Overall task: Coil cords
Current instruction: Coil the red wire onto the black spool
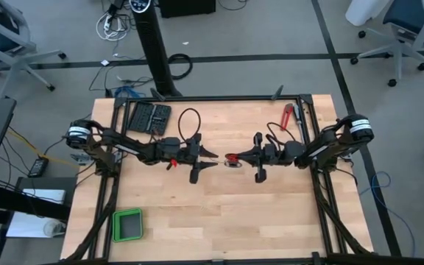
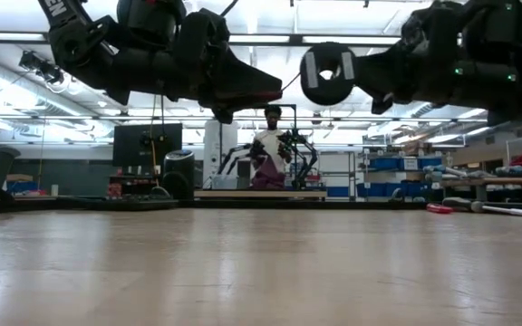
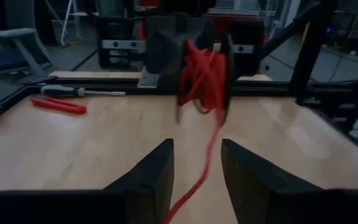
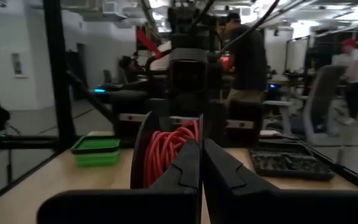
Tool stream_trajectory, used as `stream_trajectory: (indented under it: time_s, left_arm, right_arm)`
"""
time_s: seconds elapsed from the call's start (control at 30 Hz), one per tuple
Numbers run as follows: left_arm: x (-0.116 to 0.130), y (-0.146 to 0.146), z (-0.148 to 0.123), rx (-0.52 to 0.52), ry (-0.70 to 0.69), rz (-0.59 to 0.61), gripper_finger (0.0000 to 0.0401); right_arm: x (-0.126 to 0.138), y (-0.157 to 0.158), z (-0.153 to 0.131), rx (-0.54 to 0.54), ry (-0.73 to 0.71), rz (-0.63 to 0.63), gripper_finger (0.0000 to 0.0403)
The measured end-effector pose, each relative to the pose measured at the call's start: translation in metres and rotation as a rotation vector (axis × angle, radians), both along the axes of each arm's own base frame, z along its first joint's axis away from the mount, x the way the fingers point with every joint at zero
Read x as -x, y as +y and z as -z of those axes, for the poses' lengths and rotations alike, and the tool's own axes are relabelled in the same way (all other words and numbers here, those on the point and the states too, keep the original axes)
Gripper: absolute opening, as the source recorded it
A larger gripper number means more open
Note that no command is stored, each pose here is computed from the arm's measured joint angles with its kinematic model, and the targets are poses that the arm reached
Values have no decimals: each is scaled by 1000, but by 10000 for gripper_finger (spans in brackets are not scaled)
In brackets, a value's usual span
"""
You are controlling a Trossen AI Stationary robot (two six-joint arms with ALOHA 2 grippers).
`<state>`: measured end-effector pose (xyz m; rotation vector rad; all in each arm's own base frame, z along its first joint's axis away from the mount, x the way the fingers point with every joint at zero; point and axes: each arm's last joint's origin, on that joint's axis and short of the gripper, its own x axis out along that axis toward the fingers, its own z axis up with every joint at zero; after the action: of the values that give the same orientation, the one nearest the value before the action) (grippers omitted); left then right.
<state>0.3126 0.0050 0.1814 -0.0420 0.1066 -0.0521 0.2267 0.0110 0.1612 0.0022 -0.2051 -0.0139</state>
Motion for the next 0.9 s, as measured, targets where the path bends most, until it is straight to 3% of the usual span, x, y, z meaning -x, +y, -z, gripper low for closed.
stream_trajectory:
  time_s: [0.4, 0.53, 0.9]
  left_arm:
    - [-6, -2, -12, 22, -28, 49, 135]
    - [-13, -9, -19, -25, -22, 72, 135]
    - [-21, -8, -24, -67, 27, 18, 135]
  right_arm:
    - [5, -12, 1, -46, 9, -13, 2]
    - [3, -12, -1, -45, -2, 10, 2]
    - [-1, -10, -5, -26, -20, 7, 2]
